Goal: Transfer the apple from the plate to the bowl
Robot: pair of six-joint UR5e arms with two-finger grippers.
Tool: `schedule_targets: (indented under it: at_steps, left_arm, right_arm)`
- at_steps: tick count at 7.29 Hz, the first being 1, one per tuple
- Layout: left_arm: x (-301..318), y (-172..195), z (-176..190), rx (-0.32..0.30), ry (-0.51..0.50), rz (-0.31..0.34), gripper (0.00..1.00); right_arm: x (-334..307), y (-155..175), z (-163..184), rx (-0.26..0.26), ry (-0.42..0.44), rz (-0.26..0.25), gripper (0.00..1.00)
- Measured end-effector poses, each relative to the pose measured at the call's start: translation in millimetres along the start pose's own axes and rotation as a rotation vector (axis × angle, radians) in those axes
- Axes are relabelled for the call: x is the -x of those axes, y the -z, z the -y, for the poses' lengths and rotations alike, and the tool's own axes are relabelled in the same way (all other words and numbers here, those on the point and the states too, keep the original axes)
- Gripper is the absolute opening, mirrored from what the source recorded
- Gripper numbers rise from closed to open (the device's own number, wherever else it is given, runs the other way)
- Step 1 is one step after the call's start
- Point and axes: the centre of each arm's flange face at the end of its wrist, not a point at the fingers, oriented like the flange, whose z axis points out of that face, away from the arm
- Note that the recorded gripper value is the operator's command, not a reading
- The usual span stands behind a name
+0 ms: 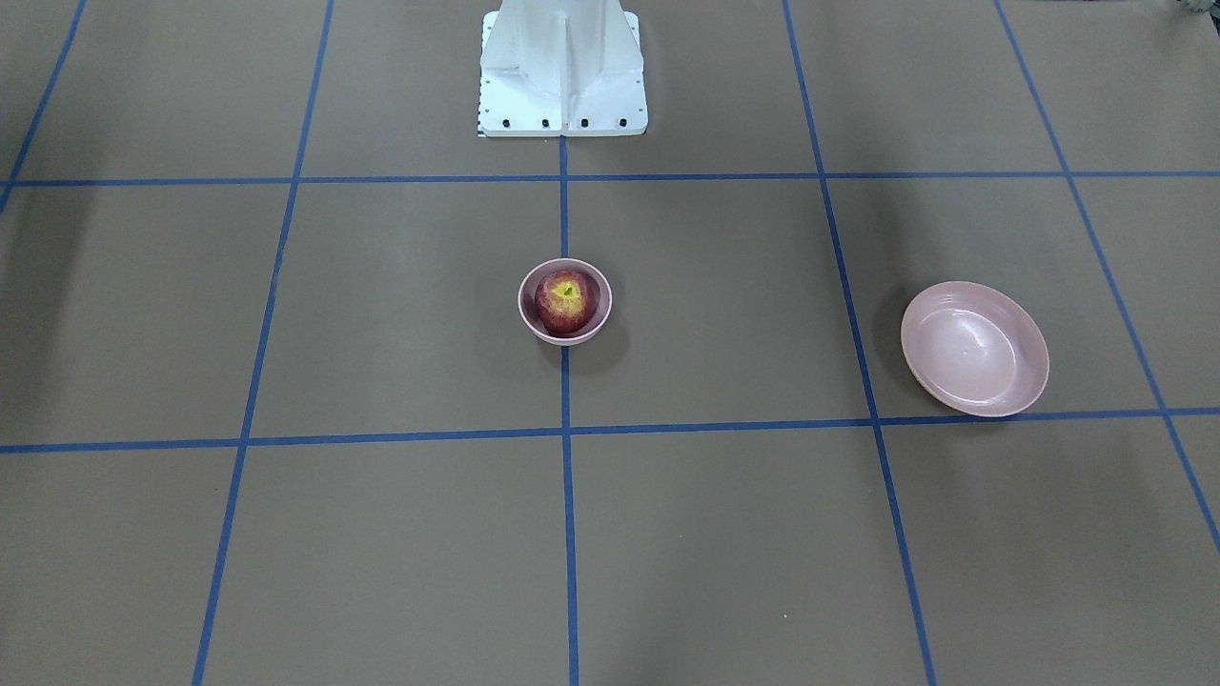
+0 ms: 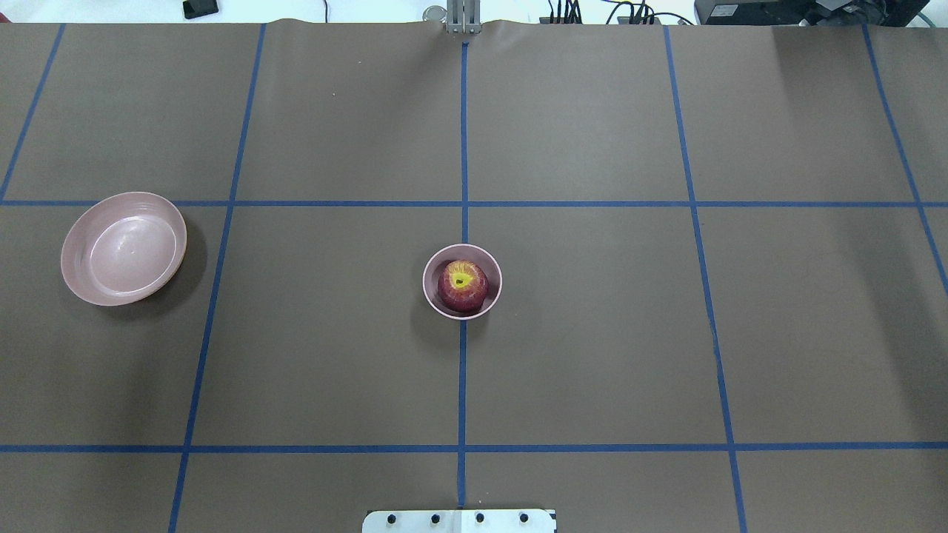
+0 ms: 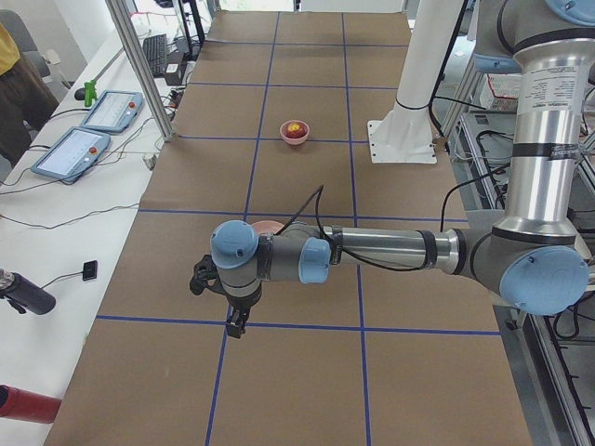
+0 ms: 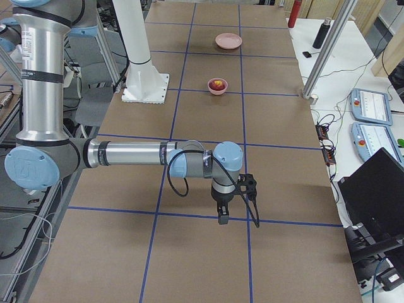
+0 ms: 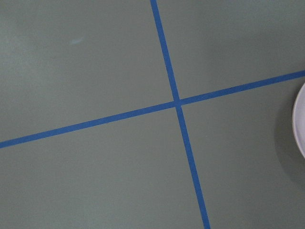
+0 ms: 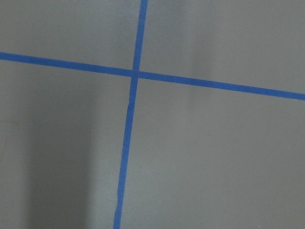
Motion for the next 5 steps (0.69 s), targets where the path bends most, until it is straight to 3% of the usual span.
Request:
schedule_targets:
  at_steps: [5]
  left_arm:
    - [-0.9,1.4,0.4,-0.004,0.000,0.005,0.98]
  right_arm:
    - [0.4,0.3,-0.9,0.000,0.000,0.001,1.00]
